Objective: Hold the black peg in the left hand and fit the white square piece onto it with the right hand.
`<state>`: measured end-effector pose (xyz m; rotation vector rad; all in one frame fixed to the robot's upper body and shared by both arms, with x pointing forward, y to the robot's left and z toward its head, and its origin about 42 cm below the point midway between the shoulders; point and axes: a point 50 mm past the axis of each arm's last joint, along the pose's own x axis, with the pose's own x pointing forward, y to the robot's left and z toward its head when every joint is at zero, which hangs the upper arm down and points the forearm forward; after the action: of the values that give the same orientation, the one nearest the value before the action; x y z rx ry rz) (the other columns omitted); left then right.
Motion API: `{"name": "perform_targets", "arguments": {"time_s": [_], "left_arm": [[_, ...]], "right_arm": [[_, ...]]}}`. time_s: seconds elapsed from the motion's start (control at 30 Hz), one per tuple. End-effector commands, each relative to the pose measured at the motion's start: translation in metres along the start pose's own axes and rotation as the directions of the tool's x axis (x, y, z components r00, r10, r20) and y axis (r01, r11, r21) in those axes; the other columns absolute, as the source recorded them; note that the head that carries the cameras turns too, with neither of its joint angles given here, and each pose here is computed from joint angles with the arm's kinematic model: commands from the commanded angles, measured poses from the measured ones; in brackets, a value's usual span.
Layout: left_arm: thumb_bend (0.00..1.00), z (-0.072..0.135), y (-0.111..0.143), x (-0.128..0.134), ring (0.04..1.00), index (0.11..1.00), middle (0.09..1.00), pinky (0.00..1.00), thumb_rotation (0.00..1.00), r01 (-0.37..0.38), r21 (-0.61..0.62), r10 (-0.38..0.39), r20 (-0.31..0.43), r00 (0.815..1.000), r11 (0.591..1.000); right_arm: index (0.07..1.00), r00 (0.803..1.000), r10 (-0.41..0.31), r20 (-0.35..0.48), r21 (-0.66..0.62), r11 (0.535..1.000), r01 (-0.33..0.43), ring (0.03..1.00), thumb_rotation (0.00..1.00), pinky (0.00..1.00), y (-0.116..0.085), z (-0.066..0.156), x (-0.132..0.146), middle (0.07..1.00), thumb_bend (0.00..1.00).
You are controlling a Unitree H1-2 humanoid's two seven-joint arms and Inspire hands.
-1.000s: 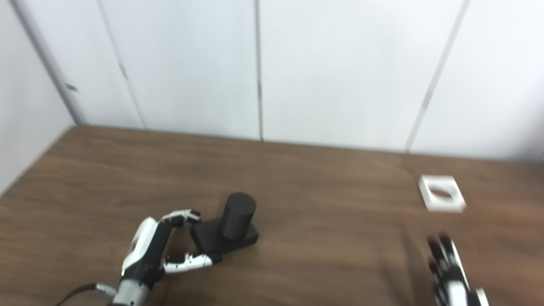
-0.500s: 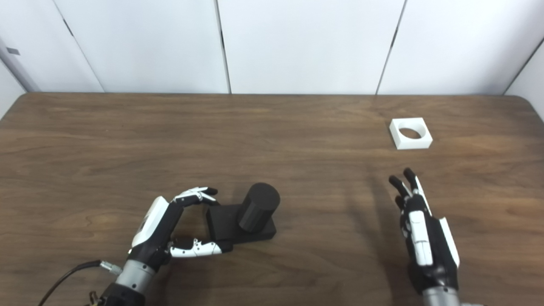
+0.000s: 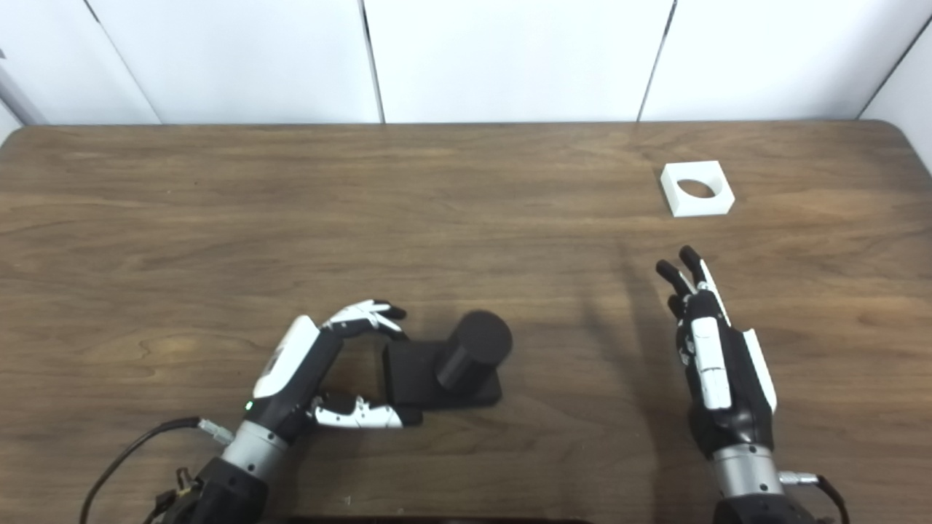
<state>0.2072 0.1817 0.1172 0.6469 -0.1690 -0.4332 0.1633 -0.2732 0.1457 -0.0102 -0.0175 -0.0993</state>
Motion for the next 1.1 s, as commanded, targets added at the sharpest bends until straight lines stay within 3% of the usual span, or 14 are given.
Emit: {"name": "perform_targets", "arguments": {"time_s": [0.0,0.2,0.4,0.7,0.9,1.07], "left_arm": [[0.52,-0.006,-0.0031,-0.0013,0.866,0.484,0.786,0.84,0.05,0.069,0.016,-0.069,-0.025,0.997,0.997],[0.52,-0.0077,0.001,-0.0008,0.873,0.485,0.784,0.96,0.05,0.153,0.081,-0.148,-0.061,0.987,0.985],[0.52,-0.0088,0.0011,-0.0019,0.85,0.484,0.766,0.95,0.05,0.17,0.19,-0.161,-0.066,0.985,0.967],[0.52,-0.0134,0.0012,-0.005,0.809,0.484,0.736,0.87,0.05,0.132,0.446,-0.118,-0.057,0.991,0.885],[0.52,-0.0142,-0.0005,-0.0065,0.794,0.483,0.724,0.85,0.06,0.07,0.575,-0.082,-0.006,0.997,0.815],[0.52,-0.014,-0.0011,-0.007,0.812,0.483,0.733,0.91,0.06,0.05,0.606,-0.07,0.01,0.997,0.794]], "right_arm": [[0.958,0.996,-0.008,0.084,0.046,0.999,0.005,0.994,0.93,1.0,0.0092,0.0147,0.0089,0.906,0.58],[0.958,0.996,-0.007,0.088,0.041,0.999,0.003,0.981,0.93,1.0,0.0109,0.0174,0.0101,0.903,0.59],[0.955,0.996,-0.003,0.095,0.041,0.999,-0.001,0.981,0.94,1.0,0.0115,0.0191,0.0094,0.902,0.58],[0.95,0.995,-0.004,0.096,0.041,0.999,0.0,0.975,0.92,1.0,0.0123,0.0196,0.0099,0.909,0.6],[0.949,0.996,-0.005,0.088,0.039,0.999,0.001,0.977,0.92,1.0,0.0125,0.0203,0.0082,0.903,0.6],[0.95,0.996,-0.009,0.089,0.038,0.999,0.005,0.968,0.92,1.0,0.0123,0.0192,0.0078,0.894,0.61]]}}
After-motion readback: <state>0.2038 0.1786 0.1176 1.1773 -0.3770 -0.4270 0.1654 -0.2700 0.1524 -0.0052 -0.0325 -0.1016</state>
